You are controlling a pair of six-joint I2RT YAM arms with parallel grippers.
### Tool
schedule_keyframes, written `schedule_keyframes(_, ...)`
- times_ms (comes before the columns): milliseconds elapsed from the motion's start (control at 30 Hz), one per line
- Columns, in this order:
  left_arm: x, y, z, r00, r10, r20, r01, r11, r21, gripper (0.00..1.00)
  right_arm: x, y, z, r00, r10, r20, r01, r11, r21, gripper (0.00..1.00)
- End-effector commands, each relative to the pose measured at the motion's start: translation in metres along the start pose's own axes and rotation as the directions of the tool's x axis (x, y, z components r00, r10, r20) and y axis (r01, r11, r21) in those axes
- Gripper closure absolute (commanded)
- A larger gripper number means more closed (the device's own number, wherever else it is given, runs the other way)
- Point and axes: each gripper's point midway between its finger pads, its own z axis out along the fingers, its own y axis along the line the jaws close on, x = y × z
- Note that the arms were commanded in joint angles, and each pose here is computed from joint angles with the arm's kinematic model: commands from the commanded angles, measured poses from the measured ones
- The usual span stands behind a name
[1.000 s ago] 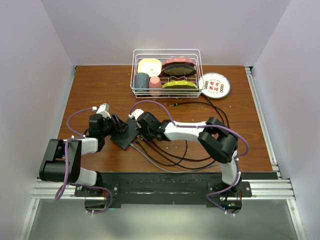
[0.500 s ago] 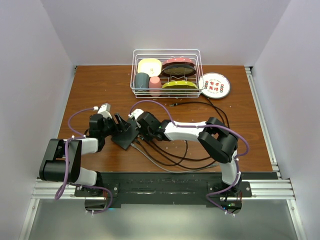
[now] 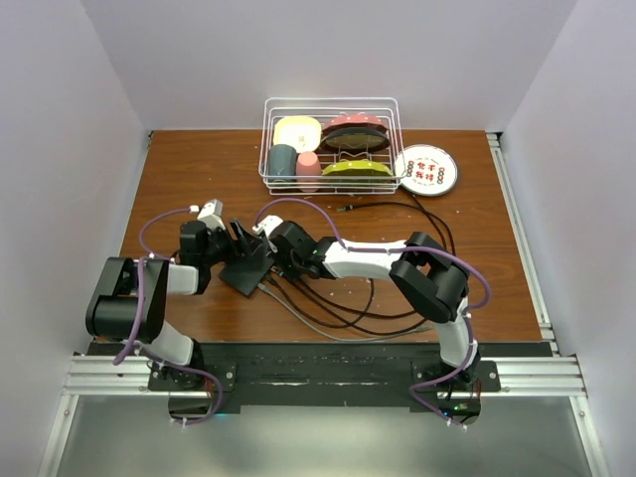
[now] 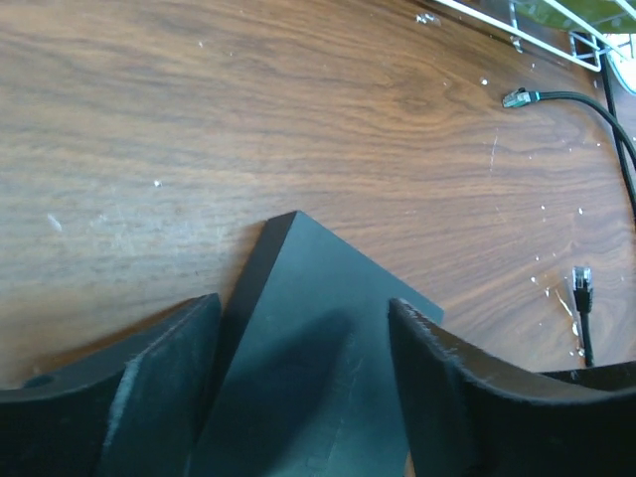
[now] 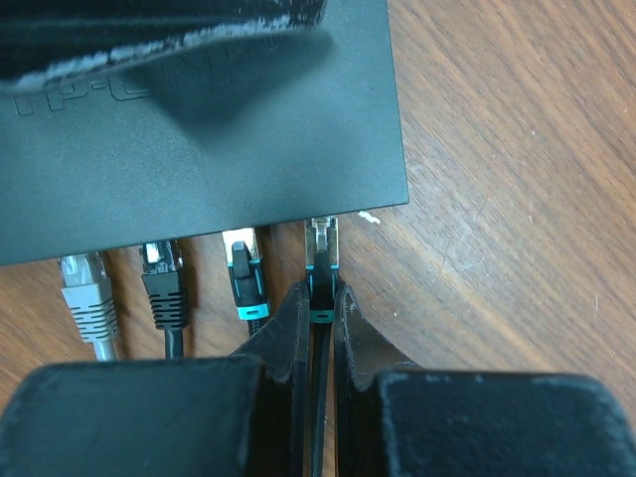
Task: Insert the plug into the switch port
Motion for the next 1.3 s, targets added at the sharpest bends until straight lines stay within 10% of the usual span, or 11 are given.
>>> schedule_keyframes(0,0.004,-0.014,0.004,1.000,0.003,-0.018,-0.002,0.995,0.100,0.35,-0.033,0.006,-0.002,0.996,0.001,0.091,0.000,1.000,-0.013,1.00)
schedule_keyframes(467,0.024,-0.014,0.002,0.996,-0.027,-0.082,0.036,0.992,0.120,0.66,-0.051,0.013,-0.001,0.991,-0.008,0.130,0.015,0.999,-0.048,1.00)
schedule_keyframes(1267,0.034,-0.029,0.006,0.993,0.019,-0.113,0.000,0.985,0.170,0.77,-0.099,0.020,-0.018,0.962,-0.073,0.264,0.111,0.985,-0.132,1.00)
